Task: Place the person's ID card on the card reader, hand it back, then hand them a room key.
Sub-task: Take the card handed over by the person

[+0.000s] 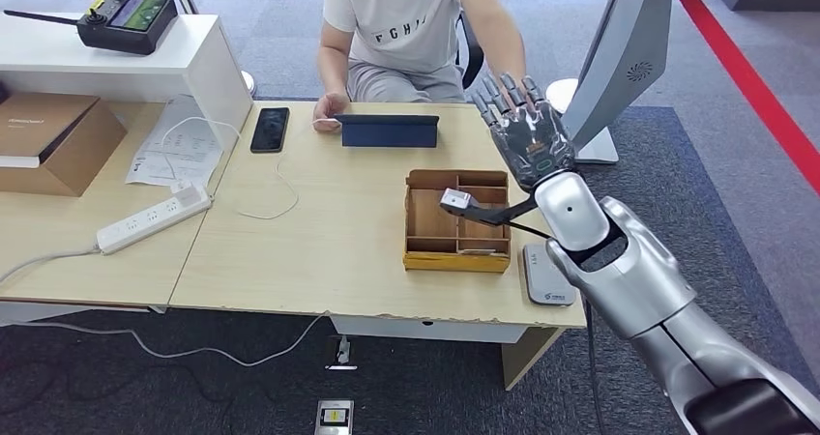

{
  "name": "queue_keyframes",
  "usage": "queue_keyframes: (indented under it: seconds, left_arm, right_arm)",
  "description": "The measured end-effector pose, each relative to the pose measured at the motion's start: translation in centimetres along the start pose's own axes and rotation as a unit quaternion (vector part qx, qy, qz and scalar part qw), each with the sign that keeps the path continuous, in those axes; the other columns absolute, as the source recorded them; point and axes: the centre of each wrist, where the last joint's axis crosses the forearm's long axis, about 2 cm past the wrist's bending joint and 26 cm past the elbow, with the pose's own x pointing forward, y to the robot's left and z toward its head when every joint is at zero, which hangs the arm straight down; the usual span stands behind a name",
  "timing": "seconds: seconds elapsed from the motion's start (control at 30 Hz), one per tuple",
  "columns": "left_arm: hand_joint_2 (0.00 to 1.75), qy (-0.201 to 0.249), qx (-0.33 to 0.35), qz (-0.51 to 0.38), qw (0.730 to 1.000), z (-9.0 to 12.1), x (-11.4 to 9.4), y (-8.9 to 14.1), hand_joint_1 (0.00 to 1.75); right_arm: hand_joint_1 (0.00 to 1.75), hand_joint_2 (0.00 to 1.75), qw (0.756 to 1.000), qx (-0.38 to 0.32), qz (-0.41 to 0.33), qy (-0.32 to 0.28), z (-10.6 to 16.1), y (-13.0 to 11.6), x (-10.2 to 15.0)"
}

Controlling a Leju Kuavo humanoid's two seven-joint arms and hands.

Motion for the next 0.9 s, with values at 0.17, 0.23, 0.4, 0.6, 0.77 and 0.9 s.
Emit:
queue_keyframes:
  seconds: [0.17,0.23,0.4,0.6,0.77,0.9]
  left_arm:
    - [0.0,-0.002,-0.002,0.0,1.0,0.0,0.0,0.0,0.0]
    - [0.0,-0.001,-0.002,0.0,1.0,0.0,-0.1,0.0,0.0]
    - [0.0,-0.003,-0.004,0.003,1.0,0.0,-0.1,0.0,0.0]
    - [0.0,-0.005,-0.003,0.004,1.0,0.0,-0.1,-0.1,0.0]
    - [0.0,-0.004,-0.004,0.003,1.0,0.0,-0.1,-0.1,0.0]
    - [0.0,-0.005,-0.004,0.002,1.0,0.0,-0.1,-0.1,0.0]
  right_arm:
    - [0.0,1.75,0.999,0.032,-0.015,0.008,0.0,1.9,-0.7]
    - [0.0,1.75,0.999,0.042,-0.018,0.009,0.2,2.6,-0.9]
    - [0.0,1.75,0.998,0.058,-0.017,0.011,0.4,3.6,-1.1]
    - [0.0,1.75,0.998,0.065,-0.017,0.012,0.1,4.0,-1.6]
    - [0.0,1.75,0.998,0.067,-0.019,0.011,0.1,4.2,-1.8]
    - [0.0,1.75,0.997,0.07,-0.016,0.009,0.1,4.3,-1.8]
